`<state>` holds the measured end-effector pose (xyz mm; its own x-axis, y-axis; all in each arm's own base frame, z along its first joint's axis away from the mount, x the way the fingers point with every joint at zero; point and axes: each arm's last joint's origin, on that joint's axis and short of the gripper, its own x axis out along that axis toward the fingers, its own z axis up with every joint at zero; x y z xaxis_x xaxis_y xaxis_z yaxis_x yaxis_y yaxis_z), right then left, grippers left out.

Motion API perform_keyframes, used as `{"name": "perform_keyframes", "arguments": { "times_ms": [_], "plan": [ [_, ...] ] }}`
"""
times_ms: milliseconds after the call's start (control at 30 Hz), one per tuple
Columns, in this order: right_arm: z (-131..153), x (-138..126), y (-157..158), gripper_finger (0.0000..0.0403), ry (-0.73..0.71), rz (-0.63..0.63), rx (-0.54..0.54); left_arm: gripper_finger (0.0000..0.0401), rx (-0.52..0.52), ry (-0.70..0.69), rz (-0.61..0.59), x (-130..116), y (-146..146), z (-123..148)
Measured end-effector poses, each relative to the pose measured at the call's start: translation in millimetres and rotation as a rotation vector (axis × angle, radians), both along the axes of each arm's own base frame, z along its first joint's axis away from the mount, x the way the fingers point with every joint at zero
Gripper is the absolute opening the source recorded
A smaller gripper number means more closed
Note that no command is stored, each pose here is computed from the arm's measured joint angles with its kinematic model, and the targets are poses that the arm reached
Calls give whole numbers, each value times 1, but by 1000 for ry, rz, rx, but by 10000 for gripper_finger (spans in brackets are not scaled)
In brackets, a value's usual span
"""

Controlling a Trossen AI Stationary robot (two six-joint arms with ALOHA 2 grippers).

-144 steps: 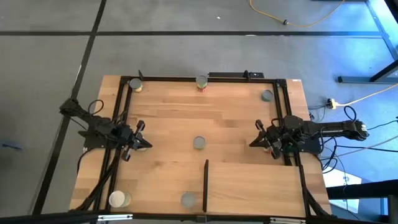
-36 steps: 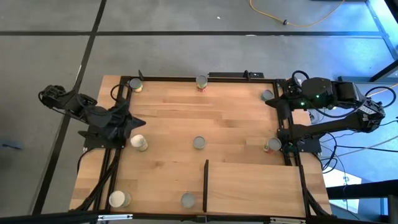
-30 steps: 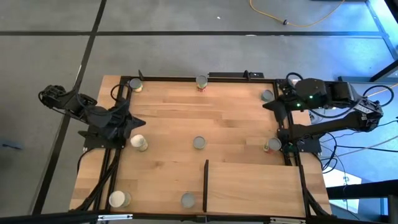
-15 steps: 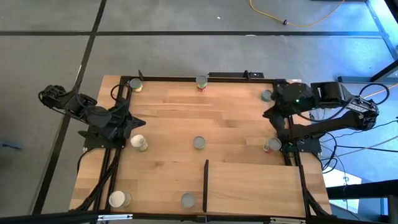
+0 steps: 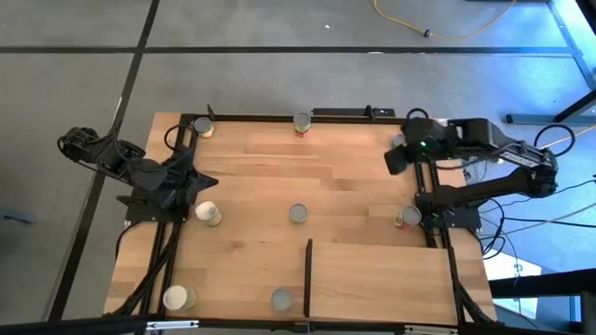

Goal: Pick and place cans onto a shelf
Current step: Put the canned tuna on the shelf

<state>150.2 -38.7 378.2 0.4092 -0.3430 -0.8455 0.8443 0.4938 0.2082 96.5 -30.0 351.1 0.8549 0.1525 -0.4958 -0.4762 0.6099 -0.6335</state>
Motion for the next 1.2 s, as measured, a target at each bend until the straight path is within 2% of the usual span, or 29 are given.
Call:
{"name": "perform_keyframes", "arguments": {
  "times_ms": [200,333,700,900,1033,1100,1200],
  "plan": [
    [-19,-2,-33,94,247,-206,65,0,-12,-6,14,0,0,0],
    [-27,2,-56,94,326,-250,82,0,-13,-6,15,0,0,0],
    [-66,24,-110,94,514,-188,208,0,-31,-16,38,0,0,0],
    [-78,32,-111,94,546,125,367,0,-25,-26,50,1,1,1],
    [-78,34,-104,94,566,248,380,0,-23,-25,51,1,1,1],
    [-78,33,-105,94,595,234,344,0,-20,-26,54,0,1,1],
    [-81,34,-114,94,585,87,315,0,-4,-33,77,0,2,1]
  ]
}}
